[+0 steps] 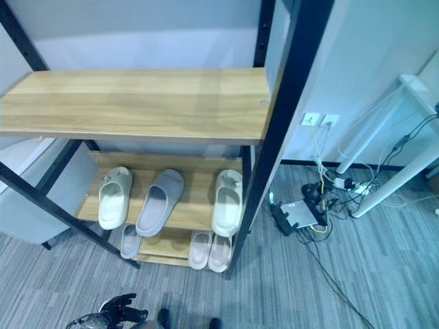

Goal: Arrange the slippers neatly on the shoe rack.

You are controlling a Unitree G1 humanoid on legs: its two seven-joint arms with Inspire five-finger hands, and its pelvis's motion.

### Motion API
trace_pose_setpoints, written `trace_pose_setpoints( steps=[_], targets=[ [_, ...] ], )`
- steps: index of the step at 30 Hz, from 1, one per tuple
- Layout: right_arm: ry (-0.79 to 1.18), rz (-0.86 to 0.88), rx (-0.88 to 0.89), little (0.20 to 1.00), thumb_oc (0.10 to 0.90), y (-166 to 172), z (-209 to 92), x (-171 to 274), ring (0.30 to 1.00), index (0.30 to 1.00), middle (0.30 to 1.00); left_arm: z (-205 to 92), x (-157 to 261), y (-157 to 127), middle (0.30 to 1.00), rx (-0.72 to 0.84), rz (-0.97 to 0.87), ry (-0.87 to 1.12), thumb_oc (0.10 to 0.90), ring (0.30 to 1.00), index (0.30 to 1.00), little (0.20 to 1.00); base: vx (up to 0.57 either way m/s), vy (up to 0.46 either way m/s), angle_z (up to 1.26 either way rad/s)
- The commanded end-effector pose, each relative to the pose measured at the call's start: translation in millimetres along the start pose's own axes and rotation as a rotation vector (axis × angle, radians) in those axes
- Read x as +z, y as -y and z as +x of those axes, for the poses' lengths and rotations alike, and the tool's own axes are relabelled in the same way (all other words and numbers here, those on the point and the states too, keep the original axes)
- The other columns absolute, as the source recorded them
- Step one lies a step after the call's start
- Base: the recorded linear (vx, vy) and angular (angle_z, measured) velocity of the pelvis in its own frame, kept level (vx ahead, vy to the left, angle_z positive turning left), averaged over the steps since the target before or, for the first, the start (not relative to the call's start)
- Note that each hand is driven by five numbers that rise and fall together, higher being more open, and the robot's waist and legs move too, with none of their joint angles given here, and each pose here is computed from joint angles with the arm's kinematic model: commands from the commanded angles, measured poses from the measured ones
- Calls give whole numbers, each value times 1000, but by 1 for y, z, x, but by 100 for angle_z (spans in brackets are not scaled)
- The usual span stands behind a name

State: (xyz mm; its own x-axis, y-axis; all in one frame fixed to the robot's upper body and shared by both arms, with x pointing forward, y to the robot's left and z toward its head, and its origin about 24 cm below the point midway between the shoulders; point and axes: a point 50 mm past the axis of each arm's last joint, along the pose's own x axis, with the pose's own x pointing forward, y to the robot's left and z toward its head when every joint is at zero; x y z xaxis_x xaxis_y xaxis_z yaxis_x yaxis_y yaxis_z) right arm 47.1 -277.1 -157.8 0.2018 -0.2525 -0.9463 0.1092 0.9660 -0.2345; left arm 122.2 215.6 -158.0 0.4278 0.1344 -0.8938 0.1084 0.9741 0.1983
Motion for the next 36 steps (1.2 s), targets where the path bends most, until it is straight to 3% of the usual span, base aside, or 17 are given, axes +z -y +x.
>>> trace_pose_setpoints(
  steps=[1,8,12,16,26,36],
  targets=[
    [-17,-5,-75,900,800,22,-4,-10,900,900,900,-3,-16,-2,900,6,54,-52,800,900,900,900,126,445,2],
    [7,-6,-49,900,800,14,-2,-1,900,900,900,-4,-21,-16,900,41,103,-83,800,900,900,900,115,371,3],
    [121,-54,5,900,800,-5,1,35,900,900,900,-3,-7,-37,900,98,119,-43,800,900,900,900,25,274,-12],
    [149,-86,37,900,800,-15,1,40,900,900,900,-4,-8,-41,900,107,133,-41,800,900,900,900,87,263,-52],
    [150,-186,109,900,800,-40,0,27,900,900,900,-2,-5,-15,900,17,167,-12,800,900,900,900,68,97,7],
    [214,-287,112,900,800,-41,-1,43,900,900,900,-2,-11,-2,900,0,110,-32,800,900,900,900,-44,-10,6]
  ],
)
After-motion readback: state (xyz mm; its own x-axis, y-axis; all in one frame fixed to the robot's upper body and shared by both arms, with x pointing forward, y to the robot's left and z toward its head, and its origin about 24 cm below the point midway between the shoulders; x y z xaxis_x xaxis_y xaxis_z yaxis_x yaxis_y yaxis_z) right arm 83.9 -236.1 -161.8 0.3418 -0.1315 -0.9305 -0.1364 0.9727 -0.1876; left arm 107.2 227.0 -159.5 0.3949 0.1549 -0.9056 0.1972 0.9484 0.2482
